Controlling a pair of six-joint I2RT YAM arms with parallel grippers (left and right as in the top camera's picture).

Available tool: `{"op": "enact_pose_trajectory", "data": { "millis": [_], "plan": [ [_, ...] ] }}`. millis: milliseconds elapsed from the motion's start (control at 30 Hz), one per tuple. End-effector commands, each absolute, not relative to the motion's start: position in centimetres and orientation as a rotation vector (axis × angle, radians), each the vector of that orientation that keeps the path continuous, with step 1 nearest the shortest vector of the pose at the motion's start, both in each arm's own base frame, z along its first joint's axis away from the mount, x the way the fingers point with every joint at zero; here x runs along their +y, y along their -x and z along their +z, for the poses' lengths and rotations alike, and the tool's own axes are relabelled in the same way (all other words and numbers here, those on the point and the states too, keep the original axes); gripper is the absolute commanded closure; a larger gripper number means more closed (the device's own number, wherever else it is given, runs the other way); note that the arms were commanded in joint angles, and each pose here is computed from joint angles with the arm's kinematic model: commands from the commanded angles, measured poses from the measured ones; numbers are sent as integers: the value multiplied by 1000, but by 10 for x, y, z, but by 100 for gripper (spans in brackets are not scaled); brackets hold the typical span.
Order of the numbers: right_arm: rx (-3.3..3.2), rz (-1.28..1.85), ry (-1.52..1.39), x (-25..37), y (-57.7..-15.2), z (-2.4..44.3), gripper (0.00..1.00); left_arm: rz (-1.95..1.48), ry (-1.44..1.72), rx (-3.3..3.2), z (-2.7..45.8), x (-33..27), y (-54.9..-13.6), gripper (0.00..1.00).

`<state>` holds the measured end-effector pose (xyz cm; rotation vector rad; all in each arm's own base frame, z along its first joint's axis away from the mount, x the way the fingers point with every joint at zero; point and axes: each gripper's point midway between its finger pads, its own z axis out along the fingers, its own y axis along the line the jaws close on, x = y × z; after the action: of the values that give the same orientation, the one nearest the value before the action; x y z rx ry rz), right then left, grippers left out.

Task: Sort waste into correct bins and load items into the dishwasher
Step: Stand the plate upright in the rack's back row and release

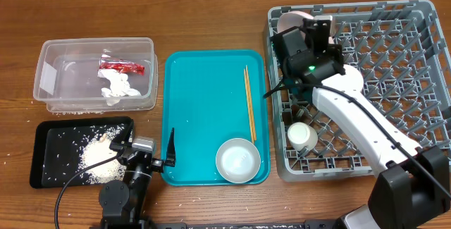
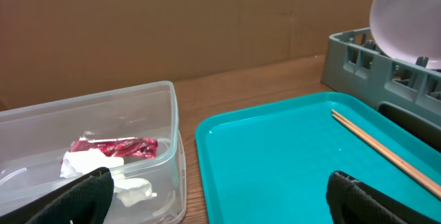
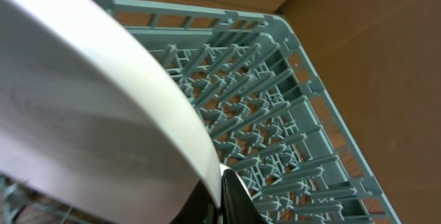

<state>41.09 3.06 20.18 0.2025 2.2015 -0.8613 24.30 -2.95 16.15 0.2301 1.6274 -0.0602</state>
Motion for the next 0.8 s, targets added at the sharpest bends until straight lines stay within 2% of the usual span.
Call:
{"op": "enact_pose_trajectory", "data": {
  "millis": [0, 233, 467, 767],
  "plan": [
    [2132, -836, -288, 25, -421, 228, 96, -45, -245, 1618, 161, -29, -243, 0],
    [2095, -786, -321, 28, -428, 248, 96, -45, -245, 1618, 161, -29, -243, 0],
    [2150, -739, -364, 30, -420, 234, 96, -45, -245, 1618, 161, -29, -243, 0],
    [2168, -642, -585, 27, -406, 216, 96, -44, -244, 1619, 161, -29, -243, 0]
  ]
}}
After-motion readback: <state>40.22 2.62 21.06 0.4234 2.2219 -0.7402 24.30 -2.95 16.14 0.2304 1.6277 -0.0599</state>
